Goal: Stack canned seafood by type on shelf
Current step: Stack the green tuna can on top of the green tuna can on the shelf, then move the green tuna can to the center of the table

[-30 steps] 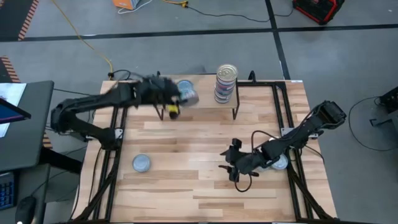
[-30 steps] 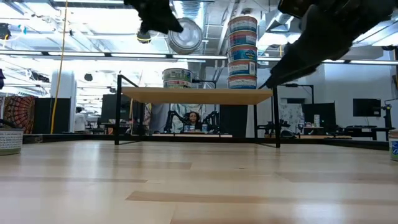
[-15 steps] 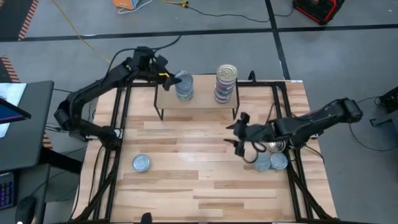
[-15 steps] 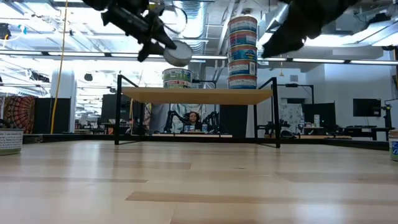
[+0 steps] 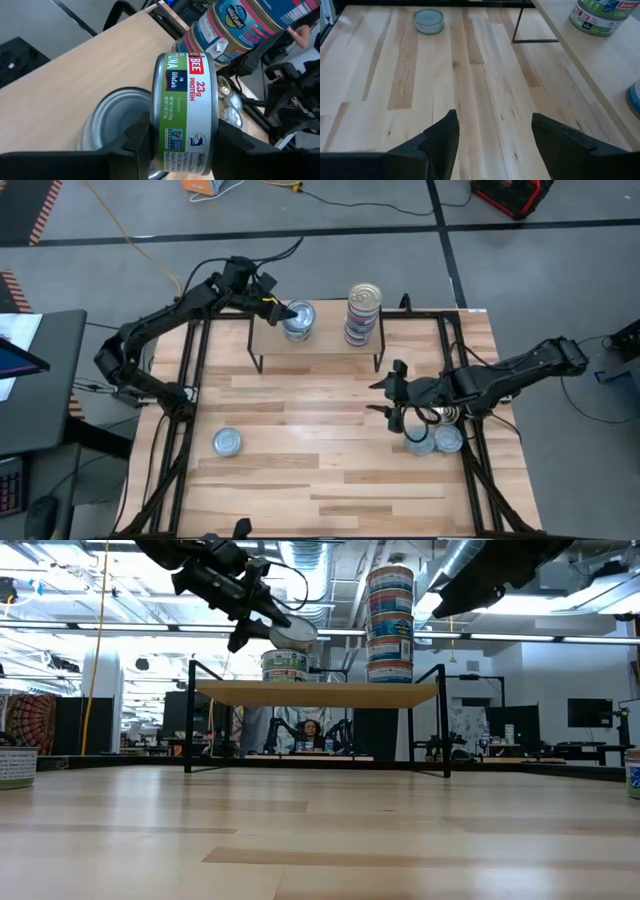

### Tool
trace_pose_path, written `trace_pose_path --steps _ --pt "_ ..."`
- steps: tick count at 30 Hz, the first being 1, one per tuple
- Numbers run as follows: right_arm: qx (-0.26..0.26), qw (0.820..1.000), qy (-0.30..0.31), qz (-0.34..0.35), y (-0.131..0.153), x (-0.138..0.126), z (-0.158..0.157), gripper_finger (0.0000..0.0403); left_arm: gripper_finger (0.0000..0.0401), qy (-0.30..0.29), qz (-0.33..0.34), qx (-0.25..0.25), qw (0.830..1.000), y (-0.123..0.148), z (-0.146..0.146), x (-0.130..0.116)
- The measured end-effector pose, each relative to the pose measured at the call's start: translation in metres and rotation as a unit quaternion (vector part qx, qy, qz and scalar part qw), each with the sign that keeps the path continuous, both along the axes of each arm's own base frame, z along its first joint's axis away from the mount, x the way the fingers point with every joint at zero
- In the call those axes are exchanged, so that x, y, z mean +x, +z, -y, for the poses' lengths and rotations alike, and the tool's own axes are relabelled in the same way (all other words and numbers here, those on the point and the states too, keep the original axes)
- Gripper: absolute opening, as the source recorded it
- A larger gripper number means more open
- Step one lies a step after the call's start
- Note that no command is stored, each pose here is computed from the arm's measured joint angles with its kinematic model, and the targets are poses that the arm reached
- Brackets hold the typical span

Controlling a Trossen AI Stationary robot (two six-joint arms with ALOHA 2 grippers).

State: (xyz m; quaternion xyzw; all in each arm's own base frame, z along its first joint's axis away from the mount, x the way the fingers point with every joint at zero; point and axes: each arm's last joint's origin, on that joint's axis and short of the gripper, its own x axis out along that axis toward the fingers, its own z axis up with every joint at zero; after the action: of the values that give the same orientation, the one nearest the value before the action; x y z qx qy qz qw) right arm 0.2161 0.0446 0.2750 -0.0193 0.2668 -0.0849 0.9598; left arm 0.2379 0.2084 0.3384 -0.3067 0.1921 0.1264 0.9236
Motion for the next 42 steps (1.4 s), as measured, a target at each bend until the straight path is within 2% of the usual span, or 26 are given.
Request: trace_pose_path --steps 8,12,17,26,32,39,42 --pt "0.004 1.000 -0.012 0.020 0.003 0.003 0.005 0.0276 0.0149 0.006 -0.015 -0.025 1.000 -0.003 0.000 -0.004" --pt "0.004 1.000 -0.014 0.022 0.004 0.003 0.005 0.0276 0.0160 0.005 -0.020 -0.007 1.000 -0.003 0.000 -0.003" --pt "0.006 1.000 -0.013 0.027 0.005 0.004 0.005 0.0276 0.0204 0.006 -0.025 0.024 0.999 -0.003 -0.001 -0.002" --pt "0.000 0.999 -0.009 0.037 0.002 0.005 0.005 0.0276 0.0290 -0.017 -0.028 0.049 0.998 -0.001 0.000 -0.003" --pt "-0.001 0.999 -0.010 0.033 -0.001 0.004 0.006 0.0276 0.0308 -0.017 -0.056 0.094 0.994 0.013 0.002 -0.004" --pt "0.000 0.999 -0.010 0.032 -0.001 0.004 0.006 0.0276 0.0309 0.018 -0.108 0.177 0.978 0.028 0.006 -0.001" --pt "0.000 0.999 -0.010 0.032 -0.001 0.004 0.006 0.0276 0.0308 0.004 -0.109 0.231 0.967 0.038 0.017 0.002"
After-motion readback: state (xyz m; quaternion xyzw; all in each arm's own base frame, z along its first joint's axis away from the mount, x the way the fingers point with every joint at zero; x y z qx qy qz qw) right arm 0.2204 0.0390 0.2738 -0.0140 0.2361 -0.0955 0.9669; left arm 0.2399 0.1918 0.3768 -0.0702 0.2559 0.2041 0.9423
